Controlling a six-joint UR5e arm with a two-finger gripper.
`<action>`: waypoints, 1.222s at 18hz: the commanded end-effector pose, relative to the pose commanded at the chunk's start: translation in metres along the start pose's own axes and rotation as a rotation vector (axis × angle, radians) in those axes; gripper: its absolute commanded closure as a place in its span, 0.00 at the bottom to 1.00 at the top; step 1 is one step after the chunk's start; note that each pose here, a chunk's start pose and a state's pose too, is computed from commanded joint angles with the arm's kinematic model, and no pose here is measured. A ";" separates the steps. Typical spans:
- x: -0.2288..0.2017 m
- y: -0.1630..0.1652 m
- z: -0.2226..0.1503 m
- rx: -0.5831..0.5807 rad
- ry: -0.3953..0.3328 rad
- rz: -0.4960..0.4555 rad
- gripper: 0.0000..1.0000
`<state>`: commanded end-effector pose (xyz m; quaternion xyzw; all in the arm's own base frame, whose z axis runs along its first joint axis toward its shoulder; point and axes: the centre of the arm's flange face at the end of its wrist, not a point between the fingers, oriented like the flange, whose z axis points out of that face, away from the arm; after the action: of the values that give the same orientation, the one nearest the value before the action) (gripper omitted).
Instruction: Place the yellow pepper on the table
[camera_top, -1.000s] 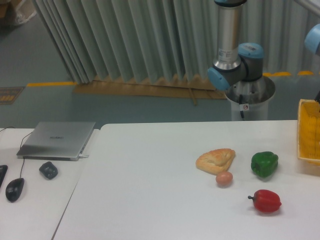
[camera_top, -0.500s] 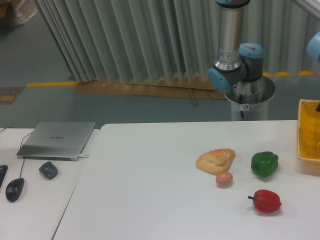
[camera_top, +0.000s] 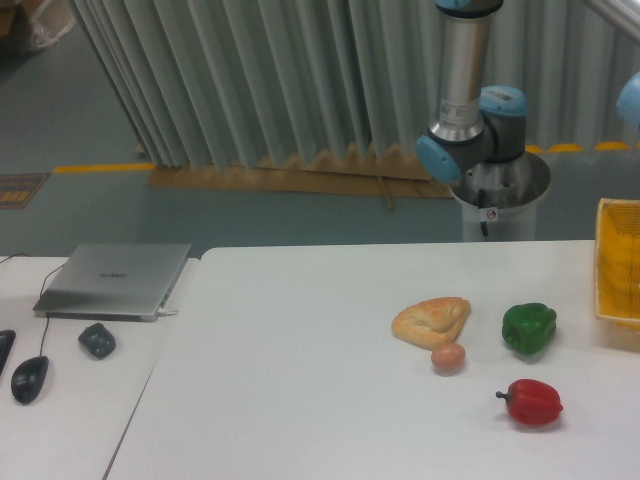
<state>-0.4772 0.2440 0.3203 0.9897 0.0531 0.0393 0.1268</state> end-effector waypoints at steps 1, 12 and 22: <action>-0.002 0.003 0.000 0.000 0.000 -0.003 0.00; -0.007 0.013 0.019 0.006 0.005 0.051 0.00; 0.002 0.011 -0.004 0.003 0.074 0.069 0.00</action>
<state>-0.4747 0.2351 0.3270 0.9890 0.0235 0.0803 0.1217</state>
